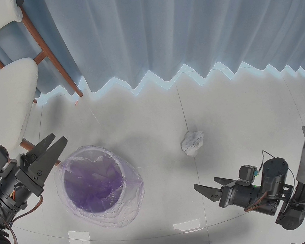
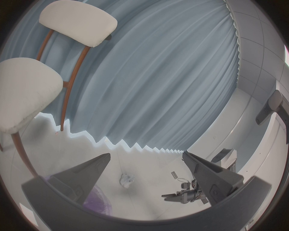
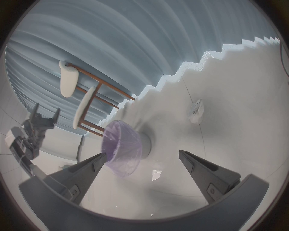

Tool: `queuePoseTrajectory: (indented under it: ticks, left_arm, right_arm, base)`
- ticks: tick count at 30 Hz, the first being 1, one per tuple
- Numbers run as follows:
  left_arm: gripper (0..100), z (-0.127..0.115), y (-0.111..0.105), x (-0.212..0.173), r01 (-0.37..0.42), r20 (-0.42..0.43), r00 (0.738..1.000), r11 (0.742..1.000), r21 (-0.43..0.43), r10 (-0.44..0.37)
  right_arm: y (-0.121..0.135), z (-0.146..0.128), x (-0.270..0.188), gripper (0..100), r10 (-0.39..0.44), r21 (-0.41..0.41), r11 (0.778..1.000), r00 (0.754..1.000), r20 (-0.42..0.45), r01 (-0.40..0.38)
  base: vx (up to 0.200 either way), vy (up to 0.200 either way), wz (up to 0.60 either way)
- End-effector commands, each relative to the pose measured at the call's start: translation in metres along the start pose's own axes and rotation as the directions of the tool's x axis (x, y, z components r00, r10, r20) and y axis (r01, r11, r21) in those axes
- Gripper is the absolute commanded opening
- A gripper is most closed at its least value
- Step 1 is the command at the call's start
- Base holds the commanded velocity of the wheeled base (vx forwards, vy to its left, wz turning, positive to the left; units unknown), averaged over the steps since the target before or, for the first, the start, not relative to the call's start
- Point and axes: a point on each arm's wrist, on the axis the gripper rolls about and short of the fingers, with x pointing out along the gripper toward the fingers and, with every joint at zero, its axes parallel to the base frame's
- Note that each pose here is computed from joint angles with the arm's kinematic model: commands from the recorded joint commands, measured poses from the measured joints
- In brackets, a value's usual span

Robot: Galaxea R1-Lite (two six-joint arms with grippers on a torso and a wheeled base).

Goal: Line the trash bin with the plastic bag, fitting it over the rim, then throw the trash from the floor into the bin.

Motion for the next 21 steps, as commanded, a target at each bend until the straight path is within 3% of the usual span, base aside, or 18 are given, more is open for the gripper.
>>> queuePoseTrajectory:
  ticks: [1, 5, 11, 15, 21]
  left_arm:
    - [100, 0.014, 0.008, 0.002, -0.036, 0.058, 0.998, 0.999, 0.008, 0.036]
    - [100, 0.015, 0.008, 0.0, -0.037, 0.063, 0.997, 0.999, 0.011, 0.037]
    - [100, 0.015, 0.008, 0.001, -0.041, 0.066, 0.997, 0.999, 0.012, 0.04]
    - [100, 0.016, 0.007, 0.001, -0.031, 0.066, 0.997, 0.999, 0.009, 0.03]
    - [100, 0.016, 0.007, 0.002, -0.031, 0.067, 0.997, 0.999, -0.009, 0.031]
  right_arm:
    - [-0.026, -0.025, 0.055, 100, -0.108, -0.041, 0.993, 0.994, -0.021, 0.107]
    - [-0.037, -0.017, 0.067, 100, -0.157, -0.069, 0.985, 0.987, 0.036, 0.159]
    - [-0.063, 0.001, 0.073, 100, -0.23, -0.038, 0.972, 0.97, 0.082, 0.233]
    - [-0.093, 0.018, 0.075, 100, -0.323, 0.0, 0.946, 0.942, 0.089, 0.324]
    - [-0.111, 0.033, 0.078, 100, -0.362, 0.024, 0.932, 0.924, 0.125, 0.361]
  base:
    - [0.0, 0.0, 0.0]
    - [0.0, 0.0, 0.0]
    - [0.0, 0.0, 0.0]
    - [0.0, 0.0, 0.0]
    - [0.0, 0.0, 0.0]
